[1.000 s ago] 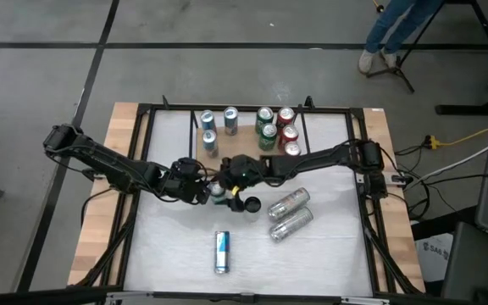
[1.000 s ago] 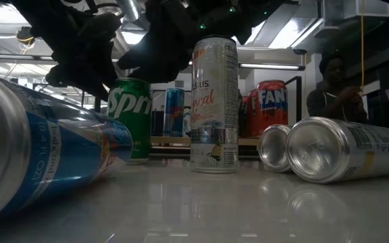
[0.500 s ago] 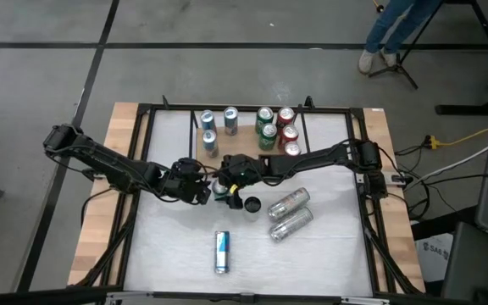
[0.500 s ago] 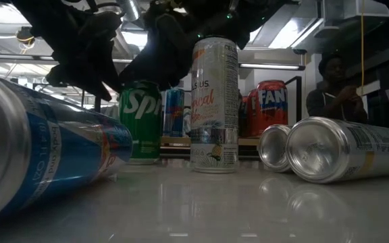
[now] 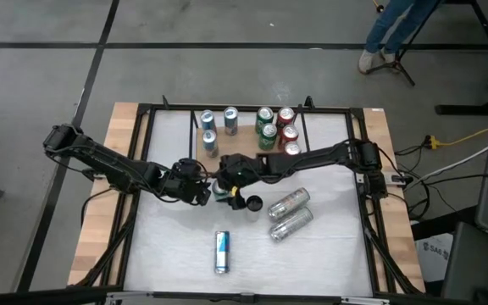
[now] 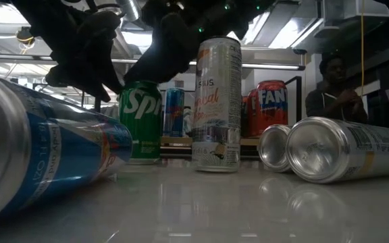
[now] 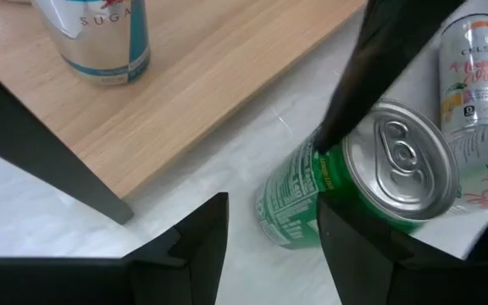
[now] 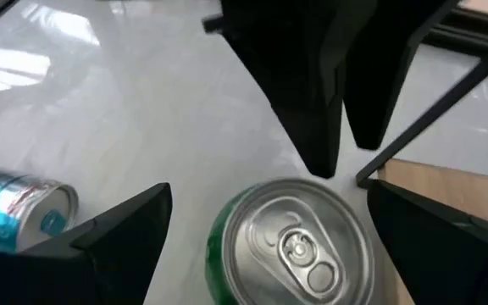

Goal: Sort soda cans
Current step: Put the green soda can on the shelf and align with the other green soda cans

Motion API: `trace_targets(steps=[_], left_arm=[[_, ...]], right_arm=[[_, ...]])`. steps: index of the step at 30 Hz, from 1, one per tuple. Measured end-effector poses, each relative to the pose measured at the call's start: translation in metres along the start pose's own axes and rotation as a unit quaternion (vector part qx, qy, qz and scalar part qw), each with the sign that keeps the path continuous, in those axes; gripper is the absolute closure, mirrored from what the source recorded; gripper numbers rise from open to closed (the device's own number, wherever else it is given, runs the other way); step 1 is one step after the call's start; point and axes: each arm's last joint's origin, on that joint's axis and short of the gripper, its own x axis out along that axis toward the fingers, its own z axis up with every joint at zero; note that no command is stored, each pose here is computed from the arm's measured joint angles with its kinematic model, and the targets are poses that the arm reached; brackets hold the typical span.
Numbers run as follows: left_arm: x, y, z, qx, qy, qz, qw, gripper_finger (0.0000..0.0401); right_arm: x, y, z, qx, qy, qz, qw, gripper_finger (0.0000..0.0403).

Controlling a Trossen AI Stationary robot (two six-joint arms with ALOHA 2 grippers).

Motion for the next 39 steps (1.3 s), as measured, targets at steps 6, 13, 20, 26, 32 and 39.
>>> trace_targets(steps=[6, 13, 20, 26, 32, 39], left_arm=[[0.000, 0.000, 0.000, 0.000, 0.000, 0.000, 1.000, 0.0227], [0.000, 0.000, 0.000, 0.000, 0.000, 0.000, 1.000, 0.0227], [0.000, 0.000, 0.000, 0.000, 0.000, 0.000, 1.000, 0.0227], [0.000, 0.000, 0.000, 0.000, 0.000, 0.000, 1.000, 0.0227], [0.000, 0.000, 0.000, 0.000, 0.000, 0.000, 1.000, 0.0227], [0.000, 0.000, 0.000, 0.000, 0.000, 0.000, 1.000, 0.0227]], right_arm=[[-0.007, -0.002, 0.012, -0.043, 0.009, 0.010, 0.999, 0.0015], [-0.009, -0.005, 0.015, -0.065, 0.006, 0.010, 0.998, 0.0015], [-0.011, -0.012, 0.007, -0.063, 0.037, 0.009, 0.997, 0.0015], [-0.010, -0.011, 0.004, -0.072, 0.046, 0.016, 0.996, 0.0015], [-0.001, -0.011, -0.002, -0.077, 0.056, 0.021, 0.995, 0.0015], [-0.001, -0.011, -0.003, -0.077, 0.056, 0.021, 0.995, 0.0015]])
